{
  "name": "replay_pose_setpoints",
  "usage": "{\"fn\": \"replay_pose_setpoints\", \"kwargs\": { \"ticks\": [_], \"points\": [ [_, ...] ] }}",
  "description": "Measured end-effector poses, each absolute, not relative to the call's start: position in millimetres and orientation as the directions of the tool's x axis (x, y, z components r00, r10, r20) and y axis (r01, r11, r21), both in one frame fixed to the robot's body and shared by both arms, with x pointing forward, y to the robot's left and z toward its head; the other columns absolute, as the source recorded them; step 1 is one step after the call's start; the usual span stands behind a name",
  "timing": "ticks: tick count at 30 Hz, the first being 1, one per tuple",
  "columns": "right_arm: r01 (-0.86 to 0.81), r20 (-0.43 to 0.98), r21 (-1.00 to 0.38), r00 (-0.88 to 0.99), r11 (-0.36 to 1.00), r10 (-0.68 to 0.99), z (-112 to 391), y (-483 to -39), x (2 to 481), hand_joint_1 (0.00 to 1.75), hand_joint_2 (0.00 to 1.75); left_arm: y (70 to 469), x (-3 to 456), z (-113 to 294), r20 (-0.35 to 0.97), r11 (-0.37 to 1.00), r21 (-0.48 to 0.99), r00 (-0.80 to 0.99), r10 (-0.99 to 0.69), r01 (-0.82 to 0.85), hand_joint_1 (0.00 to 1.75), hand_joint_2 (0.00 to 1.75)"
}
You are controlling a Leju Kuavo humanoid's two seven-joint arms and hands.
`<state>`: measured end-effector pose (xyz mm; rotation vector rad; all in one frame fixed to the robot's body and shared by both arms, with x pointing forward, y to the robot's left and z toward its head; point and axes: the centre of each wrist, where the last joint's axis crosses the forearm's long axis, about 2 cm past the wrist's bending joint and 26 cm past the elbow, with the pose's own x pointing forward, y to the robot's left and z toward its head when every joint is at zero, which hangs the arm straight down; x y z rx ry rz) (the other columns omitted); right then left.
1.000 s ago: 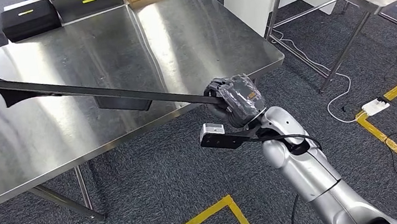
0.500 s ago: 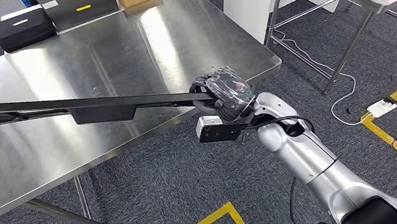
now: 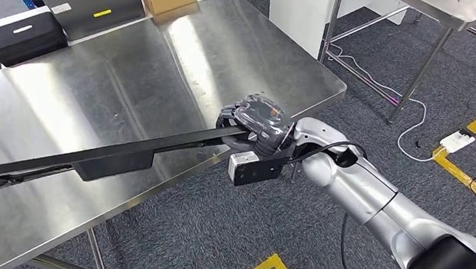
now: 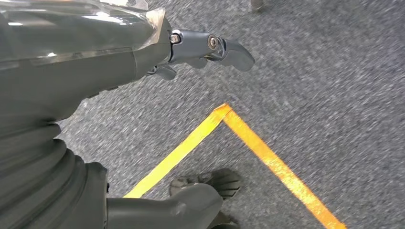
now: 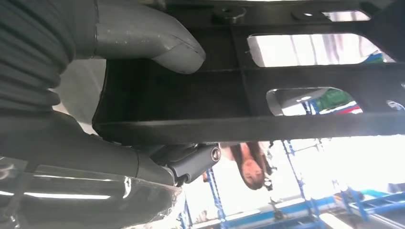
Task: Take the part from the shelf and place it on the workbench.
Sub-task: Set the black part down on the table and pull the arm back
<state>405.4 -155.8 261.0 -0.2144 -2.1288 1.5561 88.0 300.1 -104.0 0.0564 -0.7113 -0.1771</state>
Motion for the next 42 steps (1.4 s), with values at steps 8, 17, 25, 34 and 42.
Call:
{"fn": "replay_pose_setpoints", "kwargs": {
  "ticks": [8,17,25,34,42],
  "points": [
    [-0.177,0.3,-0.934,-0.863,0.312,0.407,251,-157,404,1.66,1.75,300,87,-104,0.643,0.984,0.112,0.744,-0.181,0.142,0.0,1.75],
    [-0.183,0.303,-0.933,-0.865,0.31,0.4,251,-156,404,1.66,1.75,300,85,-105,0.645,0.983,0.119,0.743,-0.181,0.137,0.0,1.75],
    [-0.089,0.205,-0.966,-0.833,0.242,0.513,248,-162,414,1.66,1.75,301,83,-105,0.643,0.984,0.12,0.745,-0.177,0.13,0.0,1.75],
    [0.021,0.092,-0.989,-0.696,0.148,0.712,239,-219,453,1.66,1.75,300,80,-105,0.64,0.985,0.117,0.748,-0.175,0.13,0.0,1.75],
    [0.007,0.1,-0.991,-0.641,0.136,0.761,230,-244,462,1.66,1.75,299,82,-105,0.642,0.983,0.117,0.745,-0.182,0.14,0.0,1.75]
  ]
}}
